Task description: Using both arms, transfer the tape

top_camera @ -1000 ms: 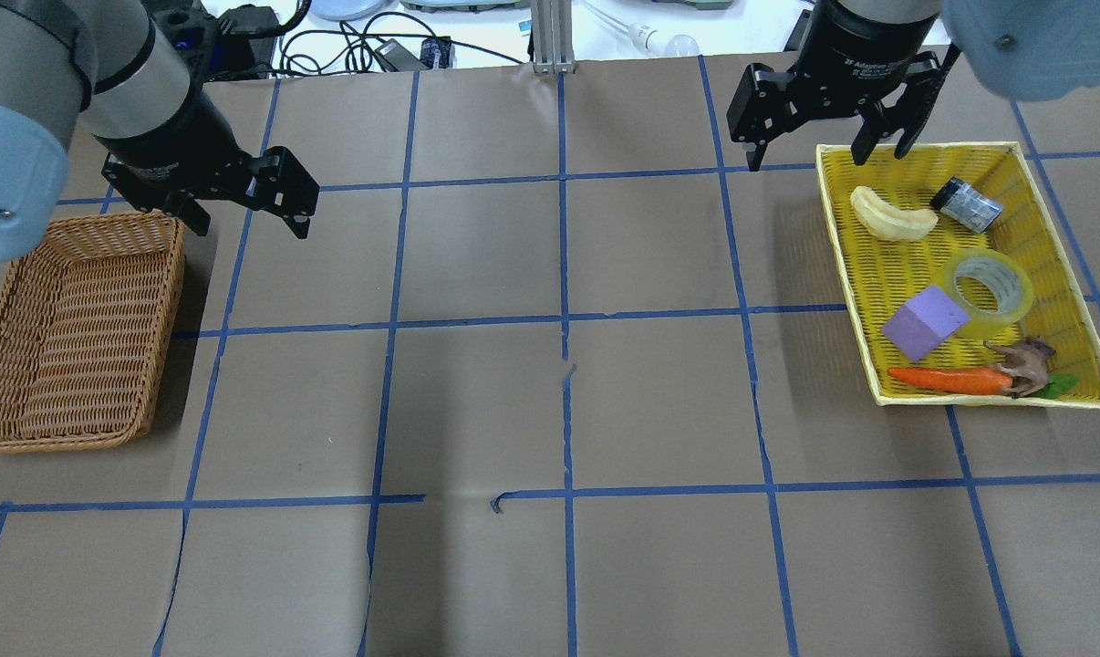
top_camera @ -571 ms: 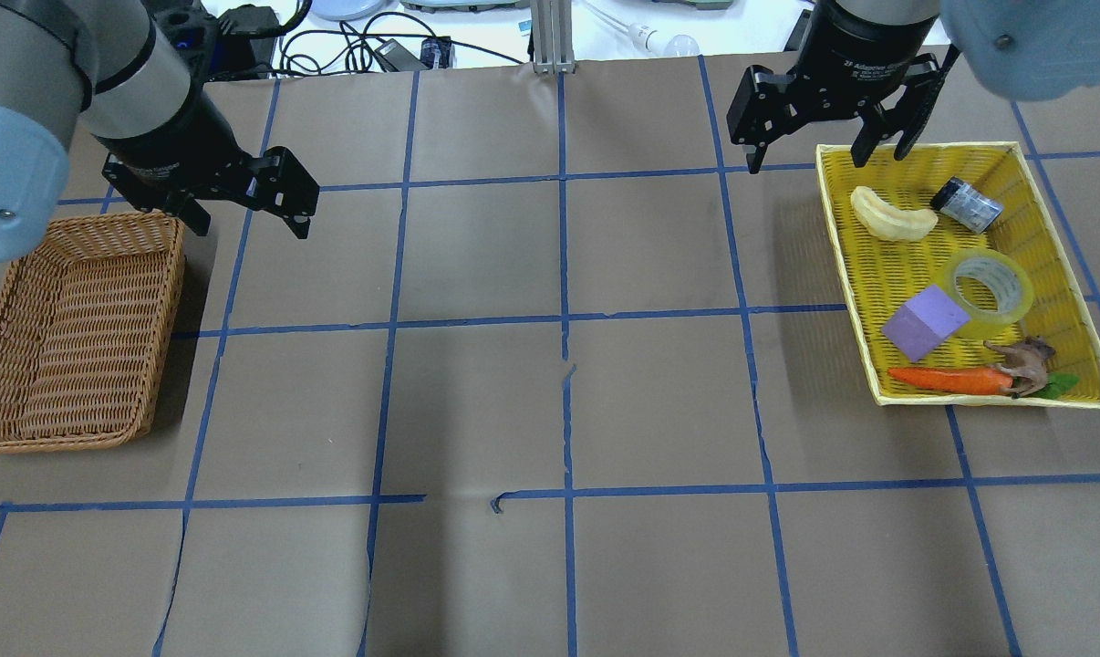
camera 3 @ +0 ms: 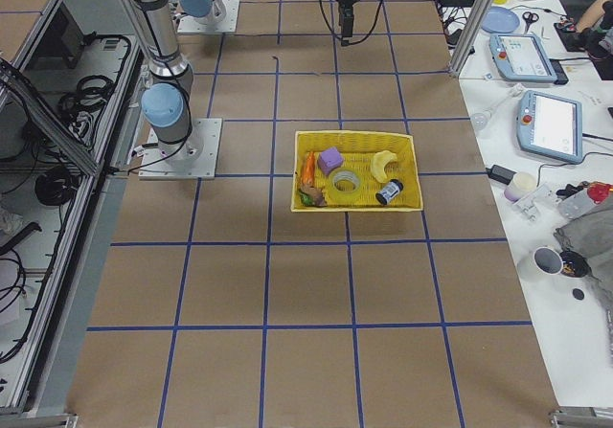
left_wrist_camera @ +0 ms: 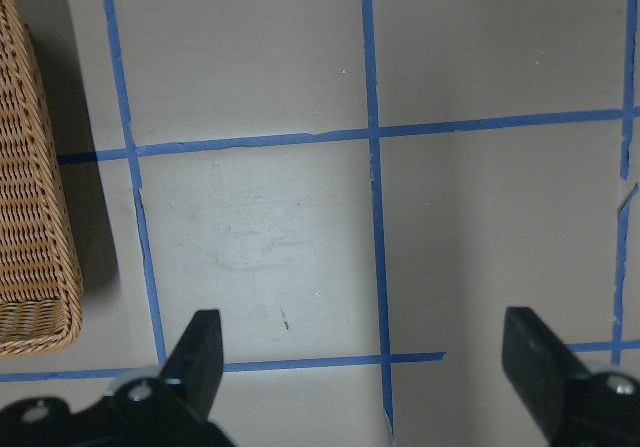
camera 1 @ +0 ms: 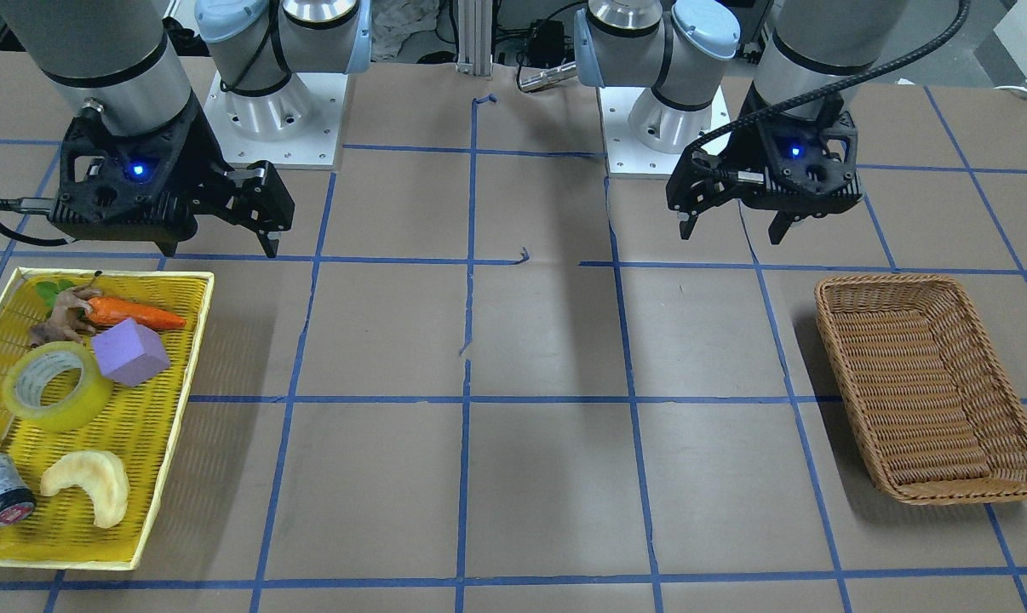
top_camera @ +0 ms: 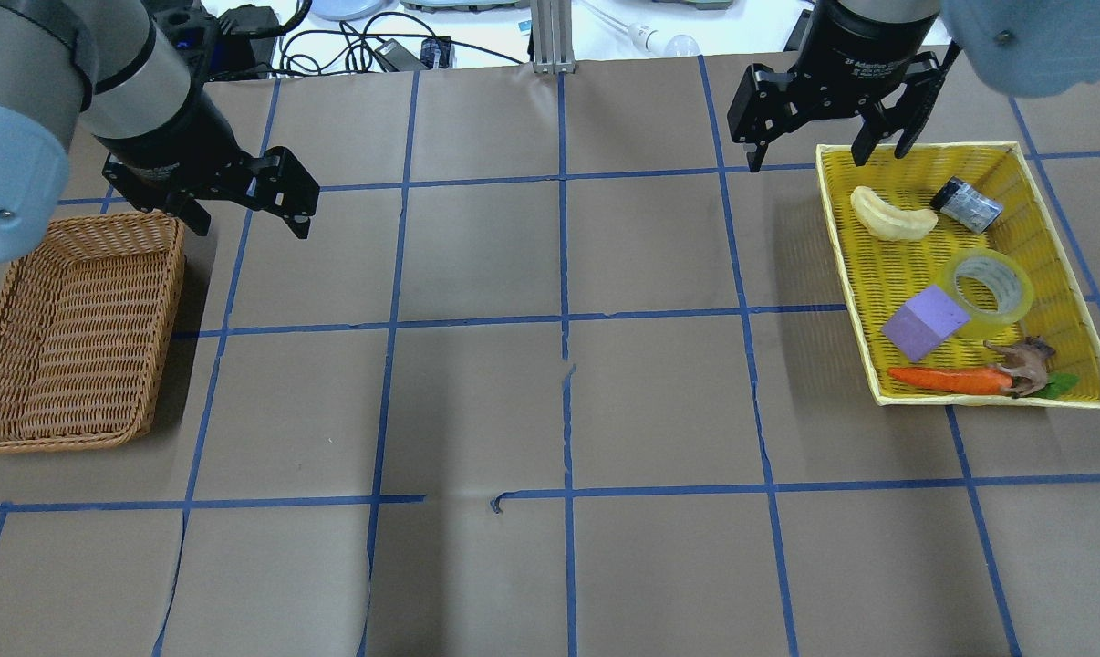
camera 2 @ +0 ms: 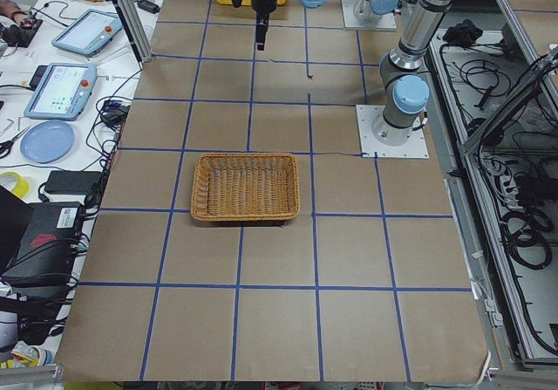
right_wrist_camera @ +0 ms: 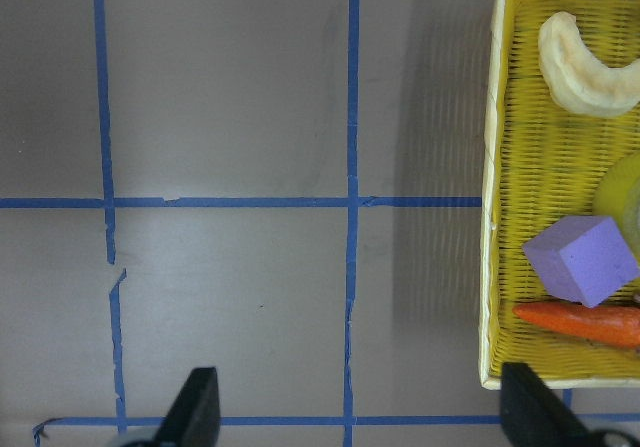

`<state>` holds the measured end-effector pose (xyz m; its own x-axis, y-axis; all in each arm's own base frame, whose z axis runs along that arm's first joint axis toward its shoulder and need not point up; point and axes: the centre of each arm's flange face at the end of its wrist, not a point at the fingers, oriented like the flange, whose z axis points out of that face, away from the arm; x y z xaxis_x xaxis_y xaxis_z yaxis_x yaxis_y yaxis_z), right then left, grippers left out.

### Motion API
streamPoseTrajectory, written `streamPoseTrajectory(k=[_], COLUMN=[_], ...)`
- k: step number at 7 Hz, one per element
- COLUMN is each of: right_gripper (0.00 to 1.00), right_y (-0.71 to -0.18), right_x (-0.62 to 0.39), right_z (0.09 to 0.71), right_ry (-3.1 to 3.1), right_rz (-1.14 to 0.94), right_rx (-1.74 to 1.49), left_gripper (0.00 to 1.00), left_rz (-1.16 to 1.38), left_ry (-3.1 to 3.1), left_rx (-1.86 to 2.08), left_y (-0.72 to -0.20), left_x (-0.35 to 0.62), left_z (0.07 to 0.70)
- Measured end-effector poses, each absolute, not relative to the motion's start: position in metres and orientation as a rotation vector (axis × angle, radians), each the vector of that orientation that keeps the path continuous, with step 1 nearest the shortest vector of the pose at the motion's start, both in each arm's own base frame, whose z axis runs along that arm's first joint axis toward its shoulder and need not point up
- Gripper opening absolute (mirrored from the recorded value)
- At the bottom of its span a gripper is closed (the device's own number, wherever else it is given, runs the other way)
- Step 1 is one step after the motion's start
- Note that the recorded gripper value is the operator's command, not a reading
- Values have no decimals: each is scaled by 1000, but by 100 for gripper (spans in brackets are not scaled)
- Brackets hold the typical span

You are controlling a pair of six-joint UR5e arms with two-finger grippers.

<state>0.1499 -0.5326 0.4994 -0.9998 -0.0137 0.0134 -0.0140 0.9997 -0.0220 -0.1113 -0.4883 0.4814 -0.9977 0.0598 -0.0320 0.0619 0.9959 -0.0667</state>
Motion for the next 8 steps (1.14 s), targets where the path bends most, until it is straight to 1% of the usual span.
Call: streamPoseTrajectory(k=[2,4,6,8], right_gripper=[100,100,100,100], right_y=[-538,-553,-567,-582], right_x=[143,111,53,-18], right_z=[500,497,485,457], right_ry=[-3128,-3123,-3121,-3116], right_rz=[35,23,-25,-94], right_rx=[43,94,179,347], left_gripper=[100,100,100,100], left_rz=[-105,-105,-104,-105], left_ry=[3109,3110,3110,3110], left_rx=[94,95,95,94], left_y=[-488,-488,-488,-489], left_x=[-111,-111,-111,-111], left_z=[481,481,481,481])
